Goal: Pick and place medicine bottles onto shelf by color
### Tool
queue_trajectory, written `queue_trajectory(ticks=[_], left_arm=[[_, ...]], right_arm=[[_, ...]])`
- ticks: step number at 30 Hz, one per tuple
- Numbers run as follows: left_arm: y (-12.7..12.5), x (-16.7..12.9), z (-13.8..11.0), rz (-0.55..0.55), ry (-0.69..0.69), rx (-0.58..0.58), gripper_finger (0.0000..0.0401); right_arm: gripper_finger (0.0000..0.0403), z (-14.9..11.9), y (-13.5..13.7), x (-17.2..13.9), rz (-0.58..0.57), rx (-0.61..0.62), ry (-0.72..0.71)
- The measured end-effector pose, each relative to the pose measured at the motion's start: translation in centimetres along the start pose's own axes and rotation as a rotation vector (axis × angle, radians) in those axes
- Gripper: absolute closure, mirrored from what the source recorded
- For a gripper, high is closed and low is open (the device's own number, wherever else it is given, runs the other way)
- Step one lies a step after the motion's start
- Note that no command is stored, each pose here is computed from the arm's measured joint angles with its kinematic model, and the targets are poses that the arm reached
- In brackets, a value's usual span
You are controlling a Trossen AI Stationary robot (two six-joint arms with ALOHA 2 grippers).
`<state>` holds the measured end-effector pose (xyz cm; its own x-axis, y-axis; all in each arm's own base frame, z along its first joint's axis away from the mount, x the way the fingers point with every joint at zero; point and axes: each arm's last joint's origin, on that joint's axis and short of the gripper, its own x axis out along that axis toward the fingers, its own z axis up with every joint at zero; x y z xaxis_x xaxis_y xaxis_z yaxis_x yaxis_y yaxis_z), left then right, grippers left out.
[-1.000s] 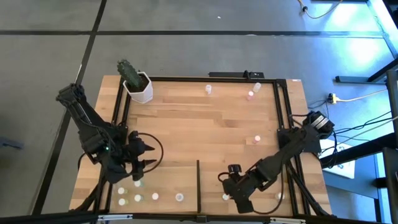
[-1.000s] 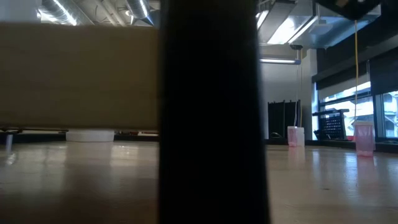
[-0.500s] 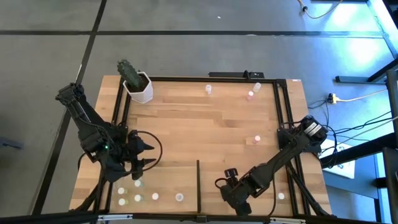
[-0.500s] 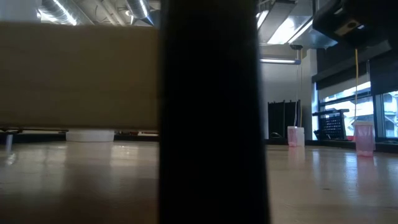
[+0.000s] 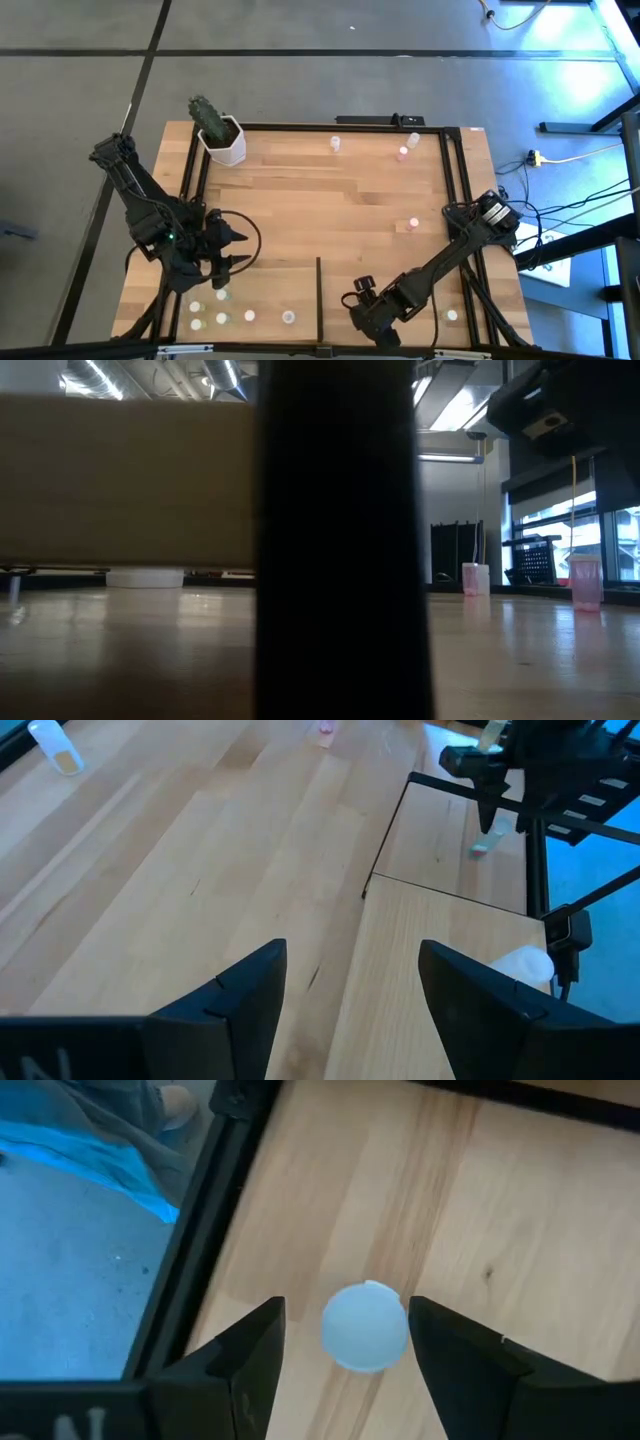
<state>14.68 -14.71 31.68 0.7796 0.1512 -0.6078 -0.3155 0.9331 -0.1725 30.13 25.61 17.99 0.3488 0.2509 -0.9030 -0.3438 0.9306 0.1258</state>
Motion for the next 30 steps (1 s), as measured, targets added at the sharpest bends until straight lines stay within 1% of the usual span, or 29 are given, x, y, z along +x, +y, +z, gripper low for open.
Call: queue_trajectory(ticks=[3,11,15,24,28,30], left_arm=[[0.0,0.0,0.0,0.0,0.0,0.001,0.0179],[-0.01,0.0,-0.01,0.0,0.001,0.001,0.0179],[-0.01,0.0,-0.01,0.0,0.001,0.001,0.0179],[-0.01,0.0,-0.01,0.0,0.001,0.001,0.0179],[-0.01,0.01,-0.02,0.0,0.001,0.001,0.0179],[-0.01,0.01,-0.02,0.0,0.001,0.001,0.0179]], right_arm=[[0.0187,0.08,0.02,0.01,-0.001,0.0,-0.009],[0.0189,0.04,-0.25,0.11,-0.083,0.014,-0.028],[0.0208,0.04,-0.25,0.11,-0.083,0.014,-0.027],[0.0273,0.04,-0.25,0.11,-0.082,0.014,-0.027],[0.0279,0.04,-0.25,0.11,-0.082,0.018,-0.027],[0.0277,0.04,-0.25,0.11,-0.082,0.05,-0.028]])
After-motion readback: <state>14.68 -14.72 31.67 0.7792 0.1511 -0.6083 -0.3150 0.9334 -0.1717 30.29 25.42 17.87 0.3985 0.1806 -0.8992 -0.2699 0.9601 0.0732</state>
